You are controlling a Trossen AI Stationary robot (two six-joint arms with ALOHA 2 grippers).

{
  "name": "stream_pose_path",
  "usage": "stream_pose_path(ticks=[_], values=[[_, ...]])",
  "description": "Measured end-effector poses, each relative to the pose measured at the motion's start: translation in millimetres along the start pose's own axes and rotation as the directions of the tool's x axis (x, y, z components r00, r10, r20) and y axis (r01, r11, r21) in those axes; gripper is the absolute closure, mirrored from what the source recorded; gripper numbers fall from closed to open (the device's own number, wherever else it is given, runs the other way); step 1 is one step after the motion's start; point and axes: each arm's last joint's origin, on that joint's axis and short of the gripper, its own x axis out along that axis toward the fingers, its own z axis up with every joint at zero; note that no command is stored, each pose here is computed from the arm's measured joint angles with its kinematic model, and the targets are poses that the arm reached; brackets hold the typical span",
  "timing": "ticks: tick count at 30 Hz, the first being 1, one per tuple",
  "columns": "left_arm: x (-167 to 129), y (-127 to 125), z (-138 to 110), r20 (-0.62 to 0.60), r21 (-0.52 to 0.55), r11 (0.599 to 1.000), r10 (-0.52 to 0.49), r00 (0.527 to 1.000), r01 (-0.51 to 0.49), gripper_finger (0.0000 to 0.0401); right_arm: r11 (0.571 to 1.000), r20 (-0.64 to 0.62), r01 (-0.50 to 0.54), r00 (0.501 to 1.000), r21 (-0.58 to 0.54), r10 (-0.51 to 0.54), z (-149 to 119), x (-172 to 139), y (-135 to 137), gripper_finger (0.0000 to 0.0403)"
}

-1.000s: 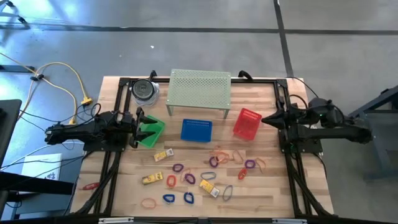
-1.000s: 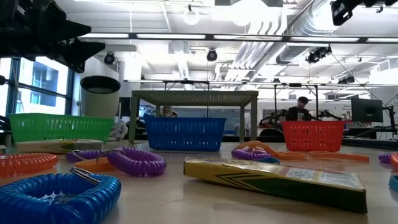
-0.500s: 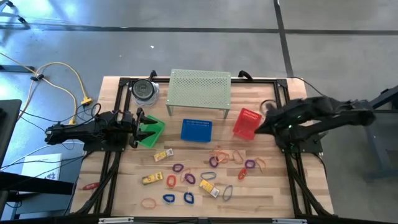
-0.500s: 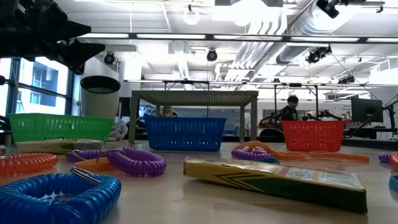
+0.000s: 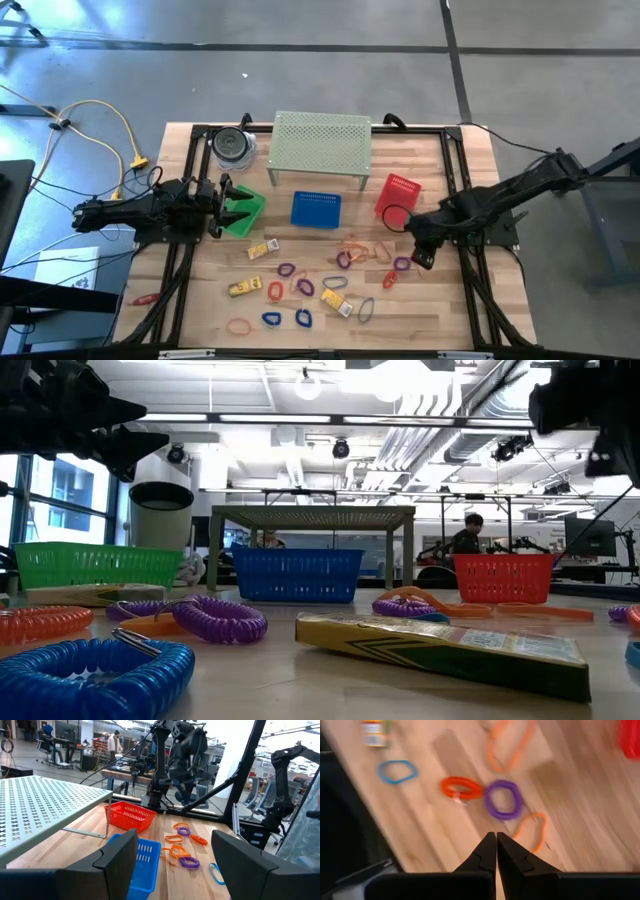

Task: Pick & Place Office Desk Supplies
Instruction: Put the orange rubber band into the red bin

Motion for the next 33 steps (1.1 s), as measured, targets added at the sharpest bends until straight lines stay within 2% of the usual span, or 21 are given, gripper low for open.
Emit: stream_pose_path(ticks=[5,7,9,12,15,19,23,27,33], values=[[0,0,0,0.001,0.001,1.000,0.000,1.000,0.000,0.0155,0.997,-0.042,0.056,0.998,0.049,-0.054,3,14,0,0.0398],[0,0,0,0.001,0.002,1.000,0.000,1.000,0.000,0.0155,0.995,-0.050,0.077,0.996,0.056,-0.075,4,18,0,0.0388],[0,0,0,0.001,0.003,1.000,0.000,1.000,0.000,0.0155,0.984,-0.058,0.138,0.990,0.115,-0.132,4,22,-2,0.0371],[0,0,0,0.001,0.003,1.000,0.000,1.000,0.000,0.0155,0.945,-0.108,0.242,0.969,0.221,-0.223,2,27,-8,0.0331],[0,0,0,0.001,0.002,1.000,0.000,1.000,0.000,0.0155,0.929,-0.144,0.297,0.952,0.219,-0.270,1,34,-8,0.0280],[0,0,0,0.002,0.002,1.000,0.000,1.000,0.000,0.0155,0.933,-0.152,0.308,0.947,0.188,-0.283,-1,43,-3,0.0211],[0,0,0,0.002,0.000,1.000,0.000,1.000,0.000,0.0155,0.907,-0.196,0.368,0.923,0.202,-0.331,-6,54,-1,0.0168],[0,0,0,0.002,0.000,1.000,0.000,1.000,0.000,0.0155,0.881,-0.217,0.423,0.899,0.213,-0.379,-10,64,1,0.0156],[0,0,0,0.002,0.000,1.000,0.000,1.000,0.000,0.0155,0.857,-0.221,0.475,0.874,0.199,-0.433,-10,76,0,0.0162]])
